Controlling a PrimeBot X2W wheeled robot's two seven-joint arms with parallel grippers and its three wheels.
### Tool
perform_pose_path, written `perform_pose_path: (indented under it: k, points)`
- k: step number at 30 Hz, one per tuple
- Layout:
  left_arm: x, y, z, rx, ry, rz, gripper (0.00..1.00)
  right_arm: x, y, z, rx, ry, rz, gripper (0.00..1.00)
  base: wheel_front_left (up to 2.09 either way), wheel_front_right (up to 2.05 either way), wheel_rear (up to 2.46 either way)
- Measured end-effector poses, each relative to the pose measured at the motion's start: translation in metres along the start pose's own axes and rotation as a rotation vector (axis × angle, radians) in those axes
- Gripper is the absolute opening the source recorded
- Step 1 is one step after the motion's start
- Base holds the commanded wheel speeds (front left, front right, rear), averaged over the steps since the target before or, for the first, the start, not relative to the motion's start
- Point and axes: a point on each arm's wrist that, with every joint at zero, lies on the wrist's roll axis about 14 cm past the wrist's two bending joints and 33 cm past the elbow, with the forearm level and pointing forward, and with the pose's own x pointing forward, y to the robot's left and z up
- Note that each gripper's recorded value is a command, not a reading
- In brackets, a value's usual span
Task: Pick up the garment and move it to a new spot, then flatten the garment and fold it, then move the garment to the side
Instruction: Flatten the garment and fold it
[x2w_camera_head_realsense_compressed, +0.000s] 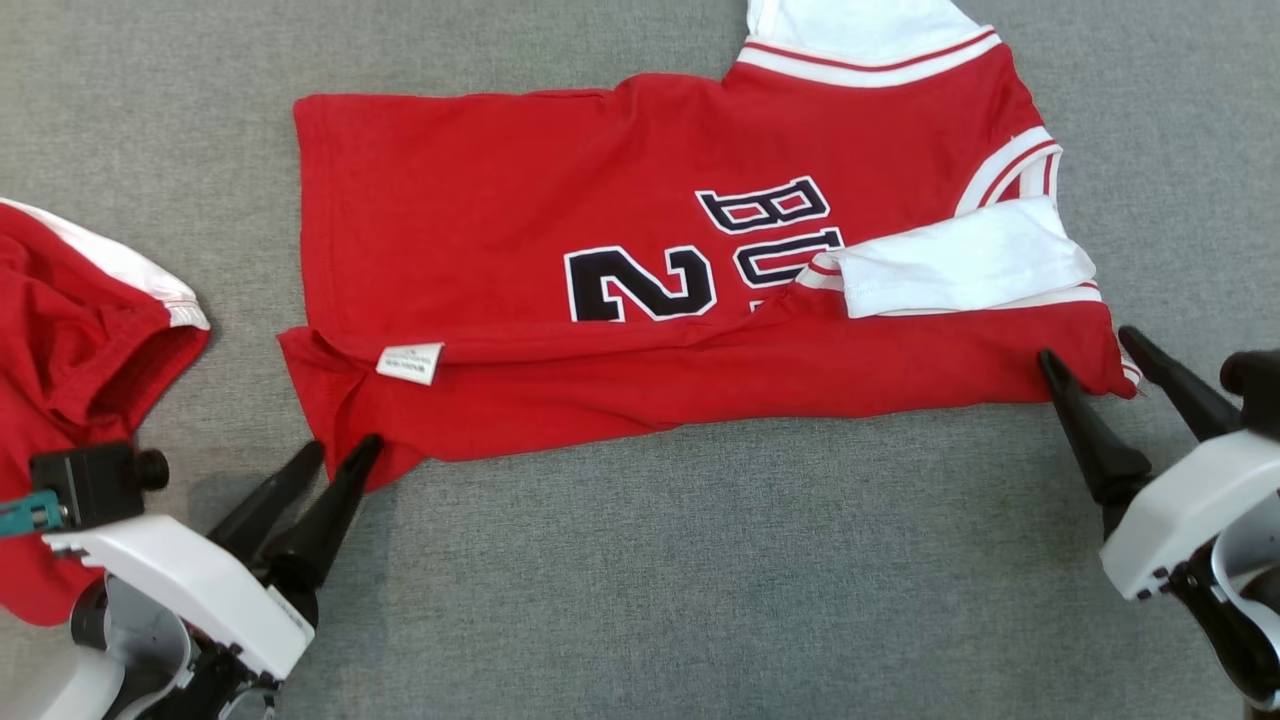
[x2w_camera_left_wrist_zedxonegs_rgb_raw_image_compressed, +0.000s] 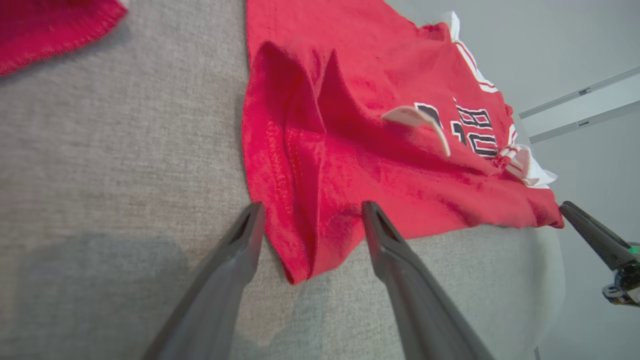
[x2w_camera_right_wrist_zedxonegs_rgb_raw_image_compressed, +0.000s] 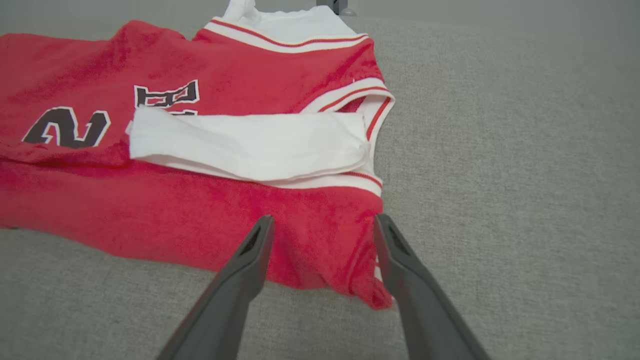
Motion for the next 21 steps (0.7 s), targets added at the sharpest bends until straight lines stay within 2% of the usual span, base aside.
perform_pose_path:
  k: [9,14,15,16,17,18,19,21]
  points:
    - [0.006,0.012,-0.015,-0.023,0.042,0.018,1.00,-0.003,-0.022,-0.028,-0.057,0.106,-0.080,1.00,0.00,0.00,0.00]
    - [0.013,0.012,-0.017,-0.024,0.064,0.002,1.00,0.008,-0.008,-0.035,-0.037,0.129,-0.042,1.00,0.00,0.00,0.00]
    - [0.015,0.012,-0.017,-0.028,0.066,0.000,0.80,0.009,-0.006,-0.037,-0.034,0.134,-0.033,1.00,0.00,0.00,0.00]
    - [0.017,0.011,-0.017,-0.027,0.067,-0.009,0.34,0.011,-0.004,-0.041,-0.033,0.150,-0.026,1.00,0.00,0.00,0.00]
    - [0.018,0.010,-0.017,-0.027,0.071,-0.019,0.00,0.012,-0.003,-0.043,-0.031,0.159,-0.022,0.57,0.00,0.00,0.00]
    - [0.019,0.008,-0.017,-0.025,0.074,-0.032,0.00,0.012,-0.004,-0.043,-0.027,0.161,-0.020,0.21,0.00,0.00,0.00]
    - [0.020,0.006,-0.017,-0.020,0.078,-0.043,0.00,0.013,-0.004,-0.043,-0.026,0.159,-0.017,0.00,0.00,0.00,0.00]
    - [0.020,0.002,-0.020,-0.021,0.101,-0.069,0.00,0.011,-0.003,-0.043,-0.021,0.166,-0.009,0.00,0.00,0.00,0.00]
